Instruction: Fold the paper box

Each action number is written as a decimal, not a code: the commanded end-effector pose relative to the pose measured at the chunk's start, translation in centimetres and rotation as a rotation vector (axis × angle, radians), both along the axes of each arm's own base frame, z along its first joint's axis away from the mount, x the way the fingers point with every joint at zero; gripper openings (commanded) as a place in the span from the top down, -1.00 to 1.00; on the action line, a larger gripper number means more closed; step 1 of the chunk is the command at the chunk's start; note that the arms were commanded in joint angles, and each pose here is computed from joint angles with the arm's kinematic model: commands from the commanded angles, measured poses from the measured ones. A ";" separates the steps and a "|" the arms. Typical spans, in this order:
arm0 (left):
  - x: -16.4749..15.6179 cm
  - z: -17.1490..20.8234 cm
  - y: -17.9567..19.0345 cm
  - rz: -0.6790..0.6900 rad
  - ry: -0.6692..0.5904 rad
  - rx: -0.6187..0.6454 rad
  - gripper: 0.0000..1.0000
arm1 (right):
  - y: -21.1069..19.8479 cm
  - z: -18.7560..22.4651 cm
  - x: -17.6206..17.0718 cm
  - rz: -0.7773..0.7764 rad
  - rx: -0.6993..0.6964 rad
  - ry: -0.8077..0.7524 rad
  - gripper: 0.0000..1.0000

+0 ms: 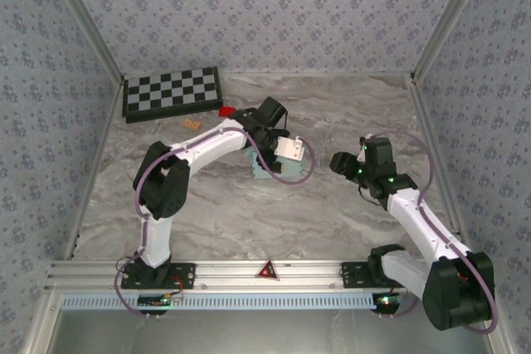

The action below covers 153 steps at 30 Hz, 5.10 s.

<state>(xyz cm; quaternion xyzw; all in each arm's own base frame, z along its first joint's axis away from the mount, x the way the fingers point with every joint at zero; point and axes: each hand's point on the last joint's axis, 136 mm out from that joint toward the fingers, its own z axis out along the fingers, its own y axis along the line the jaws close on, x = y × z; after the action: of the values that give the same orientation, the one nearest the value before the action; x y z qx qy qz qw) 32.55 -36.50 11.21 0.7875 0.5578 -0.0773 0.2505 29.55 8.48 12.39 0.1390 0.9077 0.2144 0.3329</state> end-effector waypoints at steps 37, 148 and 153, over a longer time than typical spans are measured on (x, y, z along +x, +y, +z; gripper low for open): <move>2.0 15.7 3.6 0.636 -0.089 -0.400 -0.75 | 1.2 2.3 2.5 0.167 -0.093 -0.018 -0.24; -0.7 3.5 8.8 1.304 0.784 -0.471 0.62 | 11.7 2.8 3.7 0.570 -0.063 0.001 0.58; -0.6 3.5 8.7 1.305 0.785 -0.471 0.61 | 11.8 2.9 3.8 0.567 -0.057 0.005 0.58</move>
<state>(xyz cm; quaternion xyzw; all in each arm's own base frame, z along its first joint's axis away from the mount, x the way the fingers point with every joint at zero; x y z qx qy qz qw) 31.60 -27.15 14.57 0.1449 0.9241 -0.2988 0.1892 33.17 19.39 14.03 -0.1281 0.9229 0.2545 0.2589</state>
